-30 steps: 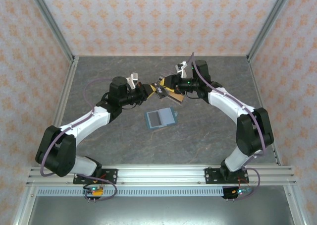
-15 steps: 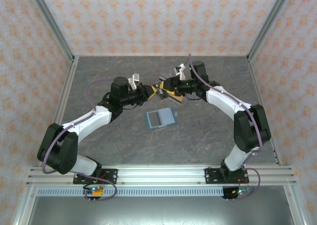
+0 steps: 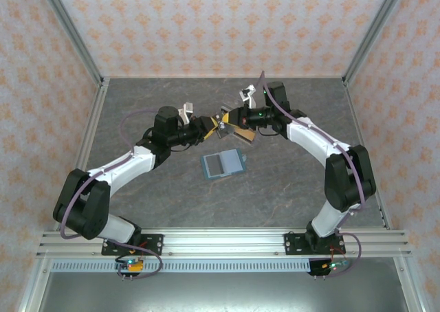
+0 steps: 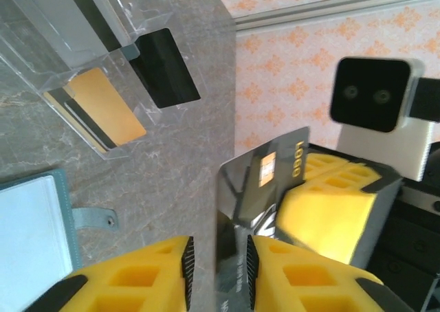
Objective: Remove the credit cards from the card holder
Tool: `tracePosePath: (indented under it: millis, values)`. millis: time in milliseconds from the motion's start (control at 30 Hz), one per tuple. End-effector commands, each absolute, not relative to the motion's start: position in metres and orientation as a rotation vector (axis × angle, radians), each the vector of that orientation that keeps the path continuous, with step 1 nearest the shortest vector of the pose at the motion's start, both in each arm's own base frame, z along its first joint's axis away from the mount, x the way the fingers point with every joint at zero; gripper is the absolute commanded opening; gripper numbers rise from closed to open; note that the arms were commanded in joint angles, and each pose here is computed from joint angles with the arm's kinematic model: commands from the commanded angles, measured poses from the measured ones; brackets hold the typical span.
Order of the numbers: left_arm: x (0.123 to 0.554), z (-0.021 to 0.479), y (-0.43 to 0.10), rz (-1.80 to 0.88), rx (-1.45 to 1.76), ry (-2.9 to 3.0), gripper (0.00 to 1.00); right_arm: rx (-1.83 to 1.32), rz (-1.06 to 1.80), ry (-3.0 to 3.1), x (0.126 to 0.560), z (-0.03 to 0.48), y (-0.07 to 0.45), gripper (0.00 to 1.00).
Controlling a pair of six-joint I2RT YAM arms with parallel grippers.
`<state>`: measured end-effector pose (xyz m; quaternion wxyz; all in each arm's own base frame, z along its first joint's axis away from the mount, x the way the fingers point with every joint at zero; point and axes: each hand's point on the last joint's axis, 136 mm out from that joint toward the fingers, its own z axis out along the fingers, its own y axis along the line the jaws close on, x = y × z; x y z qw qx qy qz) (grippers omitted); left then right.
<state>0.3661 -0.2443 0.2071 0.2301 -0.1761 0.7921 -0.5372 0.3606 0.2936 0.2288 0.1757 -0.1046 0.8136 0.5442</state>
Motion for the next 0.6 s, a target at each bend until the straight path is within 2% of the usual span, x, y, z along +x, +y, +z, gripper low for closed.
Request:
tracePosePath:
  millis: [0, 133, 233, 400, 567]
  values:
    - [0.371, 0.203, -0.237, -1.408, -0.497, 2.199, 0.42, -0.358, 1.301, 2.292, 0.371, 0.235, 0.28, 0.0]
    - [0.366, 0.177, -0.212, -1.201, -0.561, 2.291, 0.67, -0.43, 0.843, 2.346, 0.395, 0.213, 0.246, 0.0]
    - [0.358, 0.157, -0.189, -1.001, -0.573, 2.364, 0.79, -0.555, 0.537, 2.322, 0.412, 0.201, 0.221, 0.0]
    - [0.341, 0.137, -0.145, -0.653, -0.605, 2.437, 0.91, -0.795, 0.233, 2.253, 0.432, 0.187, 0.202, 0.0]
    - [0.331, 0.142, -0.125, -0.519, -0.587, 2.435, 1.0, -1.003, 0.091, 2.225, 0.446, 0.172, 0.2, 0.0]
